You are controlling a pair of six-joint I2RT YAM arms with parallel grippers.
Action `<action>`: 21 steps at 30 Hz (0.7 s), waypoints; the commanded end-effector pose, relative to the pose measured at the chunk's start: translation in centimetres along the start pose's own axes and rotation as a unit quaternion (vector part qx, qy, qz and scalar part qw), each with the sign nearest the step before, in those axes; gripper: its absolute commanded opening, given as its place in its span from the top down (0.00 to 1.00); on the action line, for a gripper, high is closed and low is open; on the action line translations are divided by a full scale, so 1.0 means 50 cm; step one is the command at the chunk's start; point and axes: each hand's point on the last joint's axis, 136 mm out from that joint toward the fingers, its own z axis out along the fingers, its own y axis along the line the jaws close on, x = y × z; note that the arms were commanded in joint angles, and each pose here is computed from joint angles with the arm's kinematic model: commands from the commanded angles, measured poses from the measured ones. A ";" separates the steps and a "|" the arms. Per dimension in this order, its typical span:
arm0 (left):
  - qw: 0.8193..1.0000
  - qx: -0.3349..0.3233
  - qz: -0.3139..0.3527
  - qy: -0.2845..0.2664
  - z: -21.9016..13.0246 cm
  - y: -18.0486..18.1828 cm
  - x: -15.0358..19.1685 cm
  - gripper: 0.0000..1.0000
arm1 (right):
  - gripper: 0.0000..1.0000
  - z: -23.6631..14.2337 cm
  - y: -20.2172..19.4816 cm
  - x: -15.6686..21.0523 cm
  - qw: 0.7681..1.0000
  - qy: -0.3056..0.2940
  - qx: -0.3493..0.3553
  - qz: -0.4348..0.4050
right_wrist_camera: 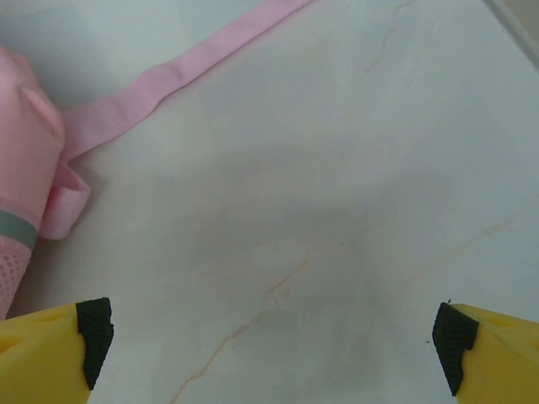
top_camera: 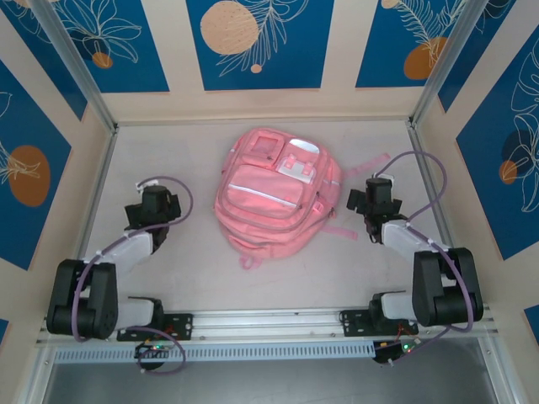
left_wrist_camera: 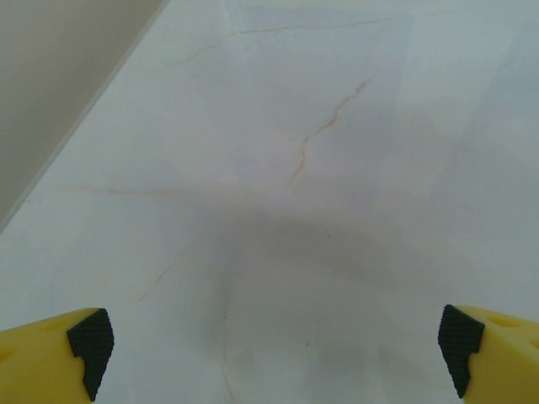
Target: Pack the student bag
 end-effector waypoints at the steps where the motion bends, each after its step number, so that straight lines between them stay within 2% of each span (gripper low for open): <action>1: 0.992 0.066 0.014 -0.105 -0.004 -0.041 -0.072 0.00 | 0.01 -0.002 0.037 -0.066 0.994 -0.090 -0.056 -0.014; 8: 0.977 0.150 0.036 -0.147 -0.012 -0.097 -0.070 0.00 | 0.01 -0.023 0.088 -0.082 0.979 -0.144 -0.137 -0.033; 13: 0.972 0.182 0.050 -0.141 0.014 -0.128 -0.045 0.00 | 0.01 -0.019 0.099 -0.090 0.971 -0.177 -0.156 -0.033; 21: 0.978 0.162 0.042 -0.123 0.038 -0.116 -0.037 0.00 | 0.01 0.021 0.099 -0.068 0.973 -0.164 -0.159 -0.027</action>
